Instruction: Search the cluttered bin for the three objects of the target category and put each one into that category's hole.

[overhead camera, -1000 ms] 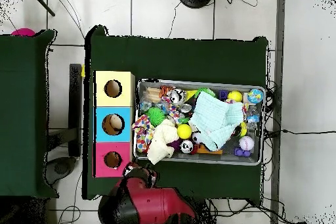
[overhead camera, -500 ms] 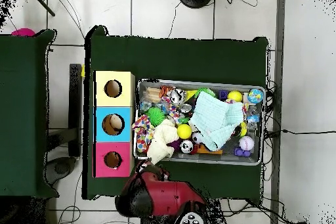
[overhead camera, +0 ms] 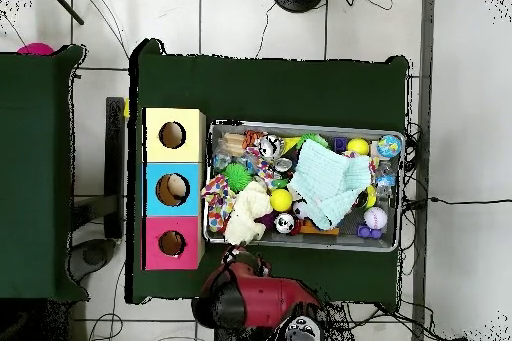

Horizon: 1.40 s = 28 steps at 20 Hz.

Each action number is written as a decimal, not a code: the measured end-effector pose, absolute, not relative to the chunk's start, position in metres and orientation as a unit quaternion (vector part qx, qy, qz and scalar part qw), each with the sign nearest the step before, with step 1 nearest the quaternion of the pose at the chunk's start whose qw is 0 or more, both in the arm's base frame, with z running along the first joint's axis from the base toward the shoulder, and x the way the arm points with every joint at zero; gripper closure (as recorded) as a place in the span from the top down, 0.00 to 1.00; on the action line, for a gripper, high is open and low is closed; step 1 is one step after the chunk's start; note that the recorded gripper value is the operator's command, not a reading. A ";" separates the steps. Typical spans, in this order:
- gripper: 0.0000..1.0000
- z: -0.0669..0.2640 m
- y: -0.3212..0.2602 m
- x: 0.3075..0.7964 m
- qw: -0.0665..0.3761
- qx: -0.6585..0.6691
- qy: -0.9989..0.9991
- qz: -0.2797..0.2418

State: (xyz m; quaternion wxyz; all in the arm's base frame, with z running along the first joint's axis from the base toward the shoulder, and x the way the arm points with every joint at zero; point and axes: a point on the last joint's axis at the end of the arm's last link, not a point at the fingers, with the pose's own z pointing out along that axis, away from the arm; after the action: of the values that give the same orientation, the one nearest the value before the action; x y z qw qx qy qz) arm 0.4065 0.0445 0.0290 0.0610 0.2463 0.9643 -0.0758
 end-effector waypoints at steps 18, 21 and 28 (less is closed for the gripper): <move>1.00 0.041 0.027 0.402 0.198 0.257 0.945 -0.051; 1.00 0.064 0.010 0.408 0.214 0.281 0.934 -0.051; 1.00 0.101 0.008 0.429 0.246 0.280 0.926 -0.052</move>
State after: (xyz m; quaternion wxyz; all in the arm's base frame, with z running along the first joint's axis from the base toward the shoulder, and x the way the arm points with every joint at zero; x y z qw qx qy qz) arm 0.4292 0.0080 0.1014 0.2459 0.2803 0.9264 -0.0522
